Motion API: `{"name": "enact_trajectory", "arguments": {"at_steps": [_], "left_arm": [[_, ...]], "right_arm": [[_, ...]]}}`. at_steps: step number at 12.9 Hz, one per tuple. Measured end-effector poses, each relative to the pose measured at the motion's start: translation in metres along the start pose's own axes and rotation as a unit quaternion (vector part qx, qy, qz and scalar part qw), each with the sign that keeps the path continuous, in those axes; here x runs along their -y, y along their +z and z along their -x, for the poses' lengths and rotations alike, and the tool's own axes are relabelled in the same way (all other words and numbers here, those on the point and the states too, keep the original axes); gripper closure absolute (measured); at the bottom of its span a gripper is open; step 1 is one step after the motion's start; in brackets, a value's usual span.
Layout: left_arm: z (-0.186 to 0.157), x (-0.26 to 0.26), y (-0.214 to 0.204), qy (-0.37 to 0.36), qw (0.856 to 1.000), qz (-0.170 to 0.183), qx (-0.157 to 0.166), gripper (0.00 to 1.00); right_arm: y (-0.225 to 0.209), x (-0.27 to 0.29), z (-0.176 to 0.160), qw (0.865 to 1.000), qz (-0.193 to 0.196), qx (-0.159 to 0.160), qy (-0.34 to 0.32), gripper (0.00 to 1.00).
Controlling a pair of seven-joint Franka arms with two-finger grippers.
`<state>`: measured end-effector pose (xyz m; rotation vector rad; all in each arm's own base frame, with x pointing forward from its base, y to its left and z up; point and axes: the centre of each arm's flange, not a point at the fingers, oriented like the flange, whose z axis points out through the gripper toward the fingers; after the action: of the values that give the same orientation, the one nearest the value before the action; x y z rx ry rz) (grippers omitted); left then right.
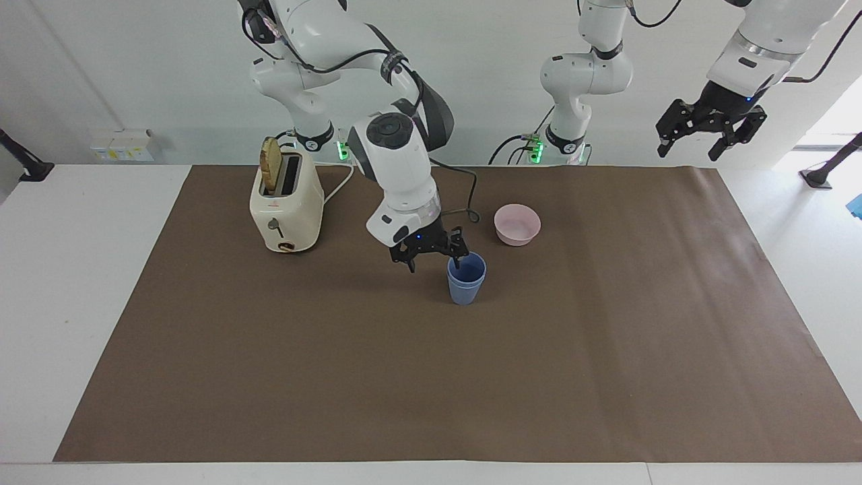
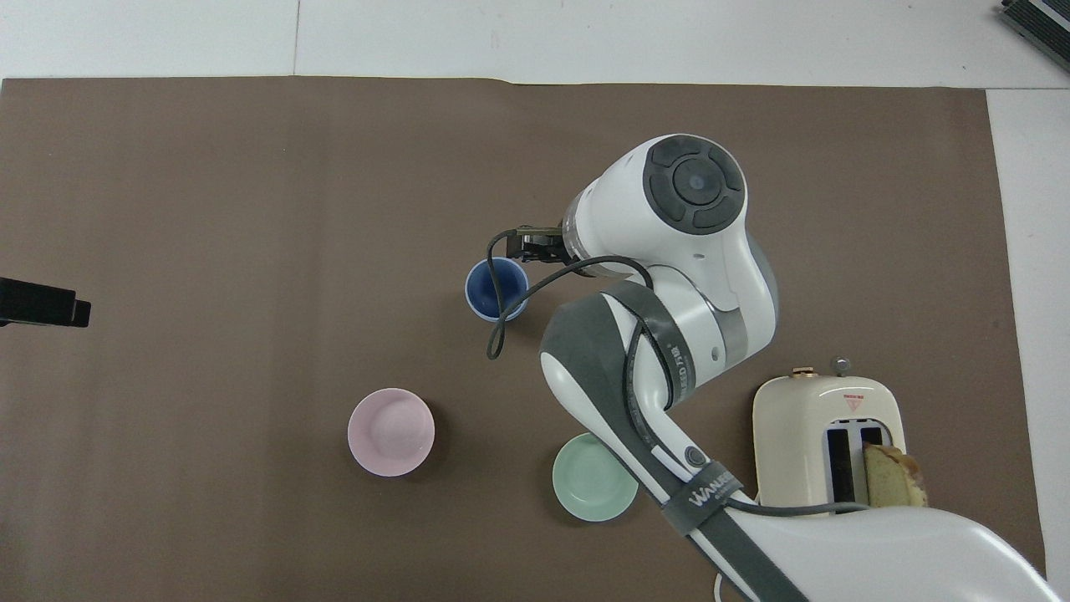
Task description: Stack blue cups with both arms
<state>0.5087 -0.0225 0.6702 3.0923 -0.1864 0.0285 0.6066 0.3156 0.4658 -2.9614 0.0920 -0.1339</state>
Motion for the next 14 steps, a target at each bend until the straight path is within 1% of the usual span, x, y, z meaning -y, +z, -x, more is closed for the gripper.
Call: {"name": "enact_trajectory", "arguments": {"at_steps": [2,4,8,11,14], "left_arm": [[0.0,0.0,0.0,0.0,1.0,0.0,0.0,0.0],[0.0,0.0,0.0,0.0,1.0,0.0,0.0,0.0],[0.0,0.0,0.0,0.0,1.0,0.0,0.0,0.0],[0.0,0.0,0.0,0.0,1.0,0.0,0.0,0.0],[0.0,0.0,0.0,0.0,1.0,0.0,0.0,0.0]], "right_arm": [[-0.03,-0.023,-0.007,1.0,0.015,-0.003,0.004,0.0],[-0.051,-0.051,-0.014,1.0,0.026,0.0,0.007,0.0],[-0.103,-0.114,-0.037,0.999,0.033,-0.009,0.01,0.0],[-0.14,-0.148,-0.037,0.999,0.042,-0.016,-0.014,0.0],[-0.17,-0.184,-0.028,0.998,0.06,0.0,-0.013,0.0]]}}
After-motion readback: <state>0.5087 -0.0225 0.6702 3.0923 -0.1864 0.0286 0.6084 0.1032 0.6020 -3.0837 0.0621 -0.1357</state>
